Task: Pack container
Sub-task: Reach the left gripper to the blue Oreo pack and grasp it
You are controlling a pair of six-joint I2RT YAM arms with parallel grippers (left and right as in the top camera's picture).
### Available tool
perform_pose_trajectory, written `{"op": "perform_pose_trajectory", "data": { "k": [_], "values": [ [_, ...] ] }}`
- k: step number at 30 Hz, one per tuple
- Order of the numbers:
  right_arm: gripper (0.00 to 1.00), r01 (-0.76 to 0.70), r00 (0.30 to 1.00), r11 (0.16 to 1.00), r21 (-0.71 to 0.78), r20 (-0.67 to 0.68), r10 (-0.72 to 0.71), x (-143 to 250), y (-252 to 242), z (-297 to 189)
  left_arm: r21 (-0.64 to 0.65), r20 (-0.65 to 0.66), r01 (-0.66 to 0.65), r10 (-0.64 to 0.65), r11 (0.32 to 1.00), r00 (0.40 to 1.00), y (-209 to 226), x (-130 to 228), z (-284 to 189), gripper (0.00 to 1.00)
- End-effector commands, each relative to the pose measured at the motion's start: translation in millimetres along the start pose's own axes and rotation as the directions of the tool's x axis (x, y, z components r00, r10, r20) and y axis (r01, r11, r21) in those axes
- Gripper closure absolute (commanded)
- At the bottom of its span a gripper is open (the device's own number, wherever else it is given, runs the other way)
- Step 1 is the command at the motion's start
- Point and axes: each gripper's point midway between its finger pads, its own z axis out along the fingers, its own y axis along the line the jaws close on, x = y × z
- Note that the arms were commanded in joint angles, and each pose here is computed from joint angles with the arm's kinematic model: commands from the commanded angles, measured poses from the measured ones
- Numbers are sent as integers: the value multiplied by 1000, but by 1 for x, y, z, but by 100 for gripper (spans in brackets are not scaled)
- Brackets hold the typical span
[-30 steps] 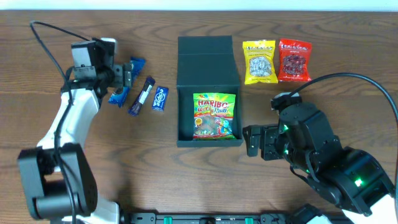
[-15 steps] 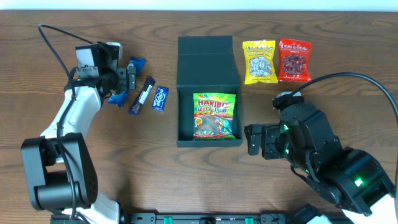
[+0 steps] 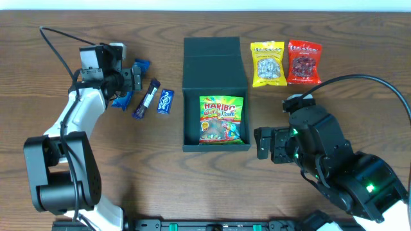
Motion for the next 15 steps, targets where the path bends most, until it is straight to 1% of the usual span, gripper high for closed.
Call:
{"op": "perform_pose_trajectory", "data": {
  "k": [1,6,15],
  "values": [
    [1,16,1000,1000,15,24,-16,-5,-1,-4,-24,-29,1,-2,1000,1000,6,6,13,5],
    [1,15,1000,1000,21,27,-16,-5,-2,-4,-32,-66,8,-10,999,998,10,19,25,5],
    [1,15,1000,1000,22,27,-16,-5,-3,-4,-125,-111,5,-19,992,994,28,34,35,4]
  ]
}}
